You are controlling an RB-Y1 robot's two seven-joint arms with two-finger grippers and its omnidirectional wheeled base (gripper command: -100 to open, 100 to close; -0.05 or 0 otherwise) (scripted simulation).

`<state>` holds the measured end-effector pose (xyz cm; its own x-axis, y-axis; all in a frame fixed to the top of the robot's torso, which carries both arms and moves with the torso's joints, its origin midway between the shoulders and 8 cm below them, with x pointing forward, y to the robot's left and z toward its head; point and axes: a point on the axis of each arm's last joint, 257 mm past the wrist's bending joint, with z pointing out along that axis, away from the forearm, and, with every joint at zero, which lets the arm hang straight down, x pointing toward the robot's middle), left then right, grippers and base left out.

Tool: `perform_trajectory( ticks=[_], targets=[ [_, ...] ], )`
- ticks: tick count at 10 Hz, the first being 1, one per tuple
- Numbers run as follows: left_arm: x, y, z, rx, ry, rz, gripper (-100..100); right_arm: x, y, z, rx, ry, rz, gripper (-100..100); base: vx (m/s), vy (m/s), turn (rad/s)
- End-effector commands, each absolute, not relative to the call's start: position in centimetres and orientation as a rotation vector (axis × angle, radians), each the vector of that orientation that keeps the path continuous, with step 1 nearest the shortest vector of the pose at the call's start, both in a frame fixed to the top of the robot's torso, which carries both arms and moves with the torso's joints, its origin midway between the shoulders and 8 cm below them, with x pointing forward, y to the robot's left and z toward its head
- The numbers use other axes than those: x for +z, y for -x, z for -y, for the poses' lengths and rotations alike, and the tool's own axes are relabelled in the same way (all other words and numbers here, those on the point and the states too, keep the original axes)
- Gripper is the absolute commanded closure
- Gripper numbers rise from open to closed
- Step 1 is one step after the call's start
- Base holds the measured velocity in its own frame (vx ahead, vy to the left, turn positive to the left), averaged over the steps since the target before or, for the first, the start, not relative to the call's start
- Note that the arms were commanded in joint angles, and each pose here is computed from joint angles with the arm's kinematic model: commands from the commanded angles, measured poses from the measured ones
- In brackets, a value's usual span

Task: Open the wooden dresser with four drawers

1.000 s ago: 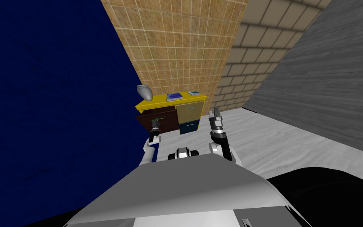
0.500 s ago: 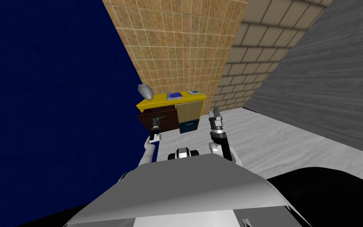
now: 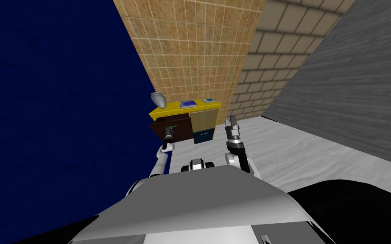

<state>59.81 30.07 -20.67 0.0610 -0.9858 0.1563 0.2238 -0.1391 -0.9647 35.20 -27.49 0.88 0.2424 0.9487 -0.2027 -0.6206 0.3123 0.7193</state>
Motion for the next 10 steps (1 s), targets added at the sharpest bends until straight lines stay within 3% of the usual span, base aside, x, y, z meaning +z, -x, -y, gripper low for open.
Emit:
perform_trajectory(
  ticks=[1,4,5,9,10],
  targets=[
    [-18.8,-61.6,-30.4,-1.373,1.157,-0.894,100,0.9,-35.2,27.5,1.154,-0.564,-0.697,0,-0.135,-0.041,0.046],
    [-21.2,-62.2,-30.0,-1.354,1.206,-0.932,100,0.9,-35.2,27.5,1.153,-0.564,-0.697,0,-0.029,0.0,0.006],
    [-18.4,-63.2,-30.9,-1.373,1.157,-0.888,100,0.9,-35.2,27.5,1.153,-0.564,-0.697,0,-0.1,-0.011,0.038],
    [-20.1,-64.6,-29.9,-1.365,1.203,-0.93,100,0.9,-35.2,27.5,1.153,-0.564,-0.697,0,-0.06,-0.011,0.016],
    [-17.7,-65.5,-30.8,-1.381,1.166,-0.891,100,0.9,-35.2,27.5,1.153,-0.564,-0.697,0,-0.12,-0.007,0.033]
  ],
)
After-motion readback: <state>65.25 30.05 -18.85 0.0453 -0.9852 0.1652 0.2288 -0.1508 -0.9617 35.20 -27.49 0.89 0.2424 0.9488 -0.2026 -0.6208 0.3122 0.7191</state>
